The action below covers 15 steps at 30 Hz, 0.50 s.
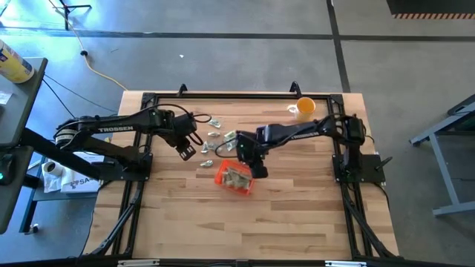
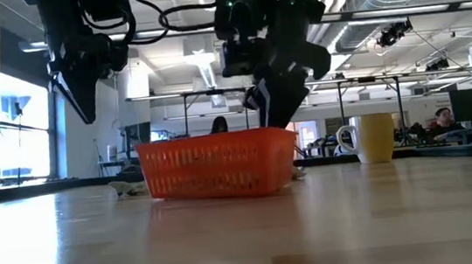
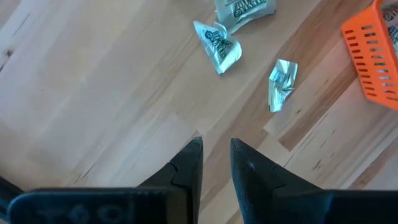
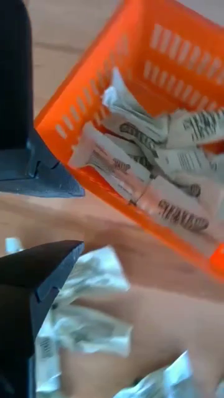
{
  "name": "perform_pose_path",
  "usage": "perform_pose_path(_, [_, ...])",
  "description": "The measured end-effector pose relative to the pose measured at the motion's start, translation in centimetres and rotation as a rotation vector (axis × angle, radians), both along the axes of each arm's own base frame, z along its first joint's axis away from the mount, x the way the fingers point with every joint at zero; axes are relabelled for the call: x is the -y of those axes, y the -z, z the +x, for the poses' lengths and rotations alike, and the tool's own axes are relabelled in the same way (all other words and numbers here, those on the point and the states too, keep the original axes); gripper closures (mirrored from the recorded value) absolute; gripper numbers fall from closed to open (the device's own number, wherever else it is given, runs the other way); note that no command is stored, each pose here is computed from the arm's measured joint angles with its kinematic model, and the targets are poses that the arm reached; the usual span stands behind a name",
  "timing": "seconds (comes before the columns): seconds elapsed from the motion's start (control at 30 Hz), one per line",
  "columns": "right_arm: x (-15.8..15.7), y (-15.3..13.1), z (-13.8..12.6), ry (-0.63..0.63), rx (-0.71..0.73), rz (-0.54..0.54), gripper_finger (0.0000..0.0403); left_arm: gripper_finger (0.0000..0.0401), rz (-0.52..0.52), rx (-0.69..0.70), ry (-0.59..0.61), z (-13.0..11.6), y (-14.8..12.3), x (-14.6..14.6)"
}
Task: Pick and place Stevia / Truvia into bins
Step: Adjust the orange basket, then put the stevia packet into the orange bin
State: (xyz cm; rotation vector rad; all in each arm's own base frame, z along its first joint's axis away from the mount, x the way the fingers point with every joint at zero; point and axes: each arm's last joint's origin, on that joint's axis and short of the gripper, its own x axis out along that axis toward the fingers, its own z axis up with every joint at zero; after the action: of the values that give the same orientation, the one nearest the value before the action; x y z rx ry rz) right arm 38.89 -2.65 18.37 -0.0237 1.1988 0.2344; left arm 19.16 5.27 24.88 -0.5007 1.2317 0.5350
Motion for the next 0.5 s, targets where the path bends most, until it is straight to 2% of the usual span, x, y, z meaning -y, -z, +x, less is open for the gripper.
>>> perform_pose_path(0.13, [-0.4,-0.1,0.2,-0.022,0.019,-0.021,0.0287,0.0286,0.000,0.000,0.000,0.0,0.0,0.0])
perform_pose_path(0.27, [1.5,-1.0,-0.2,0.028,0.036,-0.063,0.0279,0.0286,0.000,-0.001,0.000,0.0,0.0,0.0])
perform_pose_path(0.37, [4.7,-1.4,-1.3,0.165,-0.023,-0.180,0.0272,0.0286,-0.003,-0.007,-0.004,-0.1,0.0,0.0])
perform_pose_path(0.5, [9.9,-1.1,-3.3,0.371,-0.097,-0.137,0.0252,0.0286,-0.004,-0.010,-0.006,-0.1,0.0,0.0])
